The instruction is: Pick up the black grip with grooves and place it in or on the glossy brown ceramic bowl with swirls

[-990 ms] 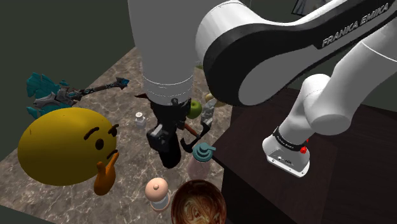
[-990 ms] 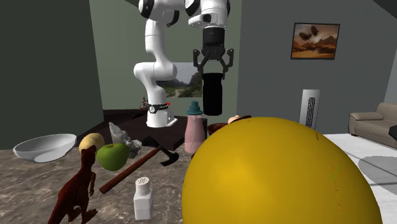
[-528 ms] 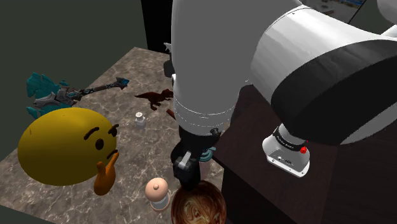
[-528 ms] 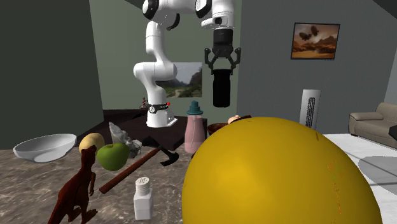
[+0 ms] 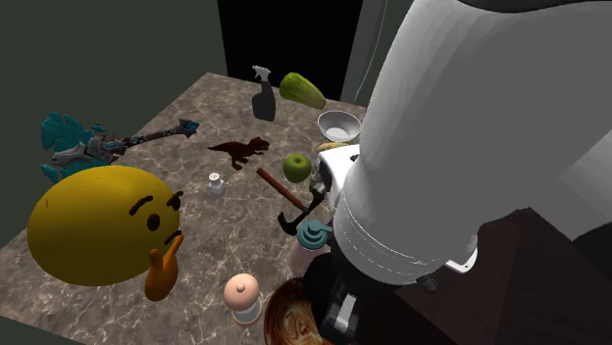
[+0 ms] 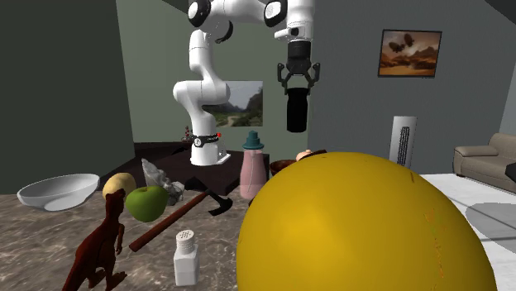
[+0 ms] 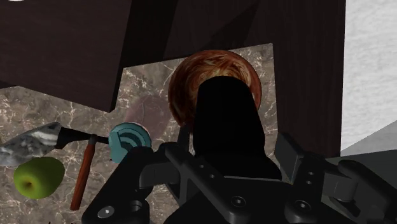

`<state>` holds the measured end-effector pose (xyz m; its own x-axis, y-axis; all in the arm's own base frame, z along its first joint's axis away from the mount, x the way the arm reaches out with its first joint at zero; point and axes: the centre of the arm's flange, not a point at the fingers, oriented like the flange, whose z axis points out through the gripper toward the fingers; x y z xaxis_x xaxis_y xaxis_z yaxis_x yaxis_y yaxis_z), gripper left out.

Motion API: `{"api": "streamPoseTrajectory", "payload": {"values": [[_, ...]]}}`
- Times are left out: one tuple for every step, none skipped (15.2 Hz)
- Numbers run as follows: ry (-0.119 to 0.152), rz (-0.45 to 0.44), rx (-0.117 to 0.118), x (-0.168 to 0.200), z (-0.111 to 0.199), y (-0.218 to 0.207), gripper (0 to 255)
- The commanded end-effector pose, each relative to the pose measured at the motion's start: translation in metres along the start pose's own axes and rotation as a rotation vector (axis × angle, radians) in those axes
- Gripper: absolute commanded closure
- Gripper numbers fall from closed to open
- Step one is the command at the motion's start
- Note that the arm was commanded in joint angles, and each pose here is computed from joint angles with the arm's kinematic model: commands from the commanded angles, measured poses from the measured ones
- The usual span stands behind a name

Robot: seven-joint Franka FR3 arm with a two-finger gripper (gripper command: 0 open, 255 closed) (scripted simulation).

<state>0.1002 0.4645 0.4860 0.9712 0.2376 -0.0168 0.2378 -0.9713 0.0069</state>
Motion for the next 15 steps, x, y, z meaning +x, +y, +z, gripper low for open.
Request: {"api": "streamPoseTrajectory", "payload": {"values": [[0.0, 0.001, 0.0, -0.002, 0.01, -0.001, 255], [0.0, 0.001, 0.0, -0.002, 0.015, -0.001, 255], [0.0, 0.001, 0.0, -0.002, 0.02, -0.001, 255], [0.0, 0.001, 0.0, -0.002, 0.026, -0.001, 255], [0.0, 0.001, 0.0, -0.002, 0.031, -0.001, 255], [0.0, 0.001, 0.0, -0.002, 0.036, -0.001, 255], [0.0, 0.001, 0.0, -0.002, 0.03, -0.003, 255], [0.0, 0.001, 0.0, -0.002, 0.03, -0.003, 0], [0.005, 0.024, -0.001, 0.002, 0.042, -0.004, 0], [0.011, 0.047, -0.001, 0.007, 0.054, -0.004, 0], [0.017, 0.07, -0.002, 0.012, 0.066, -0.004, 0], [0.022, 0.093, -0.003, 0.017, 0.078, -0.004, 0], [0.028, 0.117, -0.004, 0.021, 0.09, -0.004, 0], [0.033, 0.14, -0.005, 0.026, 0.102, -0.004, 0], [0.039, 0.163, -0.006, 0.031, 0.114, -0.003, 0]]}}
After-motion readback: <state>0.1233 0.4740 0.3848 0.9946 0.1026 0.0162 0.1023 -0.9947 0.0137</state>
